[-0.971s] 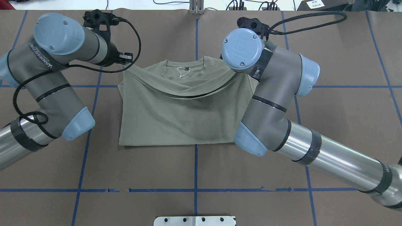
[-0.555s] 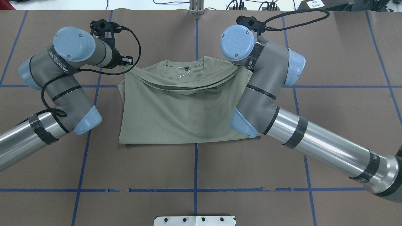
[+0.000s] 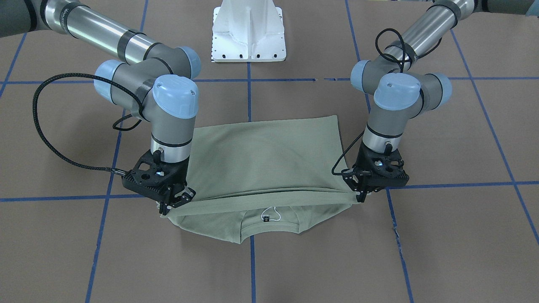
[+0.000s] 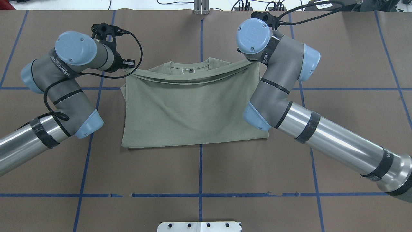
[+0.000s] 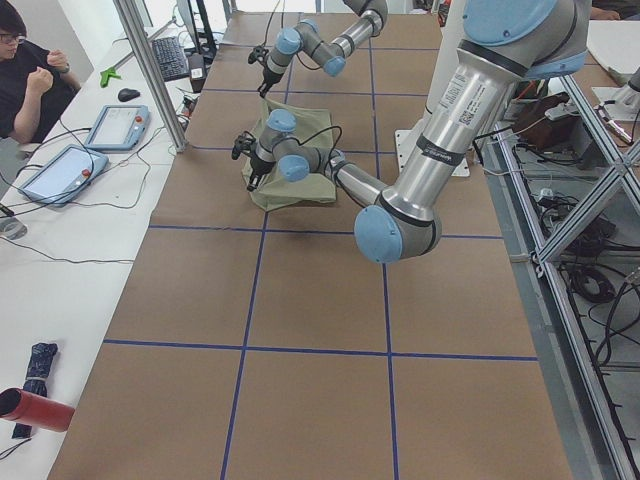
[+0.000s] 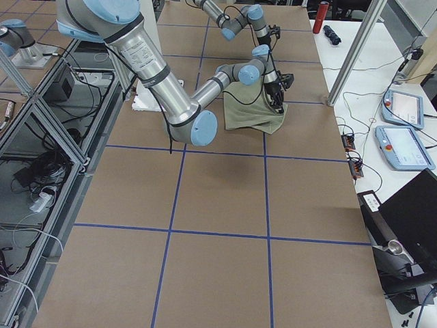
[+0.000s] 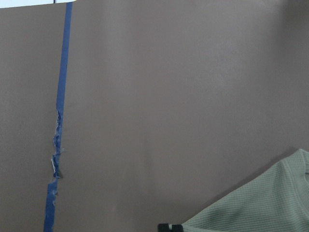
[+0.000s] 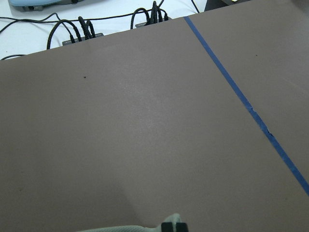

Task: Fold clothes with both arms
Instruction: 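Lay the hem down near the collar and open both grippers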

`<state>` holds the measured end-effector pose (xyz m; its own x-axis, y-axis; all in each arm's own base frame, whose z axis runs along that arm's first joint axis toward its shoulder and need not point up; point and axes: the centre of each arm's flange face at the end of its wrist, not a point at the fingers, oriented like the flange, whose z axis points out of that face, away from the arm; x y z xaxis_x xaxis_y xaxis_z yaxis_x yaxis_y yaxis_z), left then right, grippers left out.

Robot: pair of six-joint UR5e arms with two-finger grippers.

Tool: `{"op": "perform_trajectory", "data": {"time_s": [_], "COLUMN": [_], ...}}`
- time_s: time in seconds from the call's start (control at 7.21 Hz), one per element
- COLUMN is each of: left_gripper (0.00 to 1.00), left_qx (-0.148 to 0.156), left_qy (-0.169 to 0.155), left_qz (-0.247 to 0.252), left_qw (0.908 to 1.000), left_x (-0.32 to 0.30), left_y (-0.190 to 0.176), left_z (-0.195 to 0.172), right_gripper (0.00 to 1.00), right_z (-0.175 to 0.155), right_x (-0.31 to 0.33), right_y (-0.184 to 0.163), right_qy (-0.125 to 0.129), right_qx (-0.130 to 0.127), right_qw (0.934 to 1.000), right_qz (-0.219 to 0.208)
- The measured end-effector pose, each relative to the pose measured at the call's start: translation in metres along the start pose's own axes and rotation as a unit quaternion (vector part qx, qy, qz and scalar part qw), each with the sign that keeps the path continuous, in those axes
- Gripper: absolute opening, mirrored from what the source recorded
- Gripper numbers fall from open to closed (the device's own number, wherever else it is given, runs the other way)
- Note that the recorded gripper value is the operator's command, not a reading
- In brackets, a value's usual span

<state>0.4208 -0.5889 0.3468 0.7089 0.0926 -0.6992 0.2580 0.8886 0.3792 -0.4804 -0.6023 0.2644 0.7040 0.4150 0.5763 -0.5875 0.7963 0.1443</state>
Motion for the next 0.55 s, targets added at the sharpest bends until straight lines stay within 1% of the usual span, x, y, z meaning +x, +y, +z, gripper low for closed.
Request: {"op": "perform_trajectory", "data": {"time_s": [0.14,0.28,0.42,0.55], "left_gripper": [1.0,1.0,1.0,1.0], "left_qx": [0.0,0.001,0.006,0.008], "left_qy": [-0.001,0.001,0.011,0.028], "left_qz": [0.002,0.012,0.03,0.045], "left_qw": [1.0,0.9999,0.9995,0.9986], "left_x": [-0.001,-0.002,-0.002,-0.004], "left_y": [0.001,0.001,0.004,0.011], "left_z": [0.0,0.0,-0.008,-0.023], "right_gripper": [1.0,1.0,1.0,1.0], "right_z": [0.008,0.014,0.013,0.009], "right_x": [0.003,0.006,0.007,0.015], "right_y": [0.005,0.01,0.009,0.004], "right_qy": [0.006,0.004,-0.008,-0.021], "right_qx": [-0.001,-0.003,-0.009,-0.022], "right_qw": [1.0,0.9999,0.9994,0.9975], "right_qz": [-0.005,-0.012,-0.032,-0.063]}}
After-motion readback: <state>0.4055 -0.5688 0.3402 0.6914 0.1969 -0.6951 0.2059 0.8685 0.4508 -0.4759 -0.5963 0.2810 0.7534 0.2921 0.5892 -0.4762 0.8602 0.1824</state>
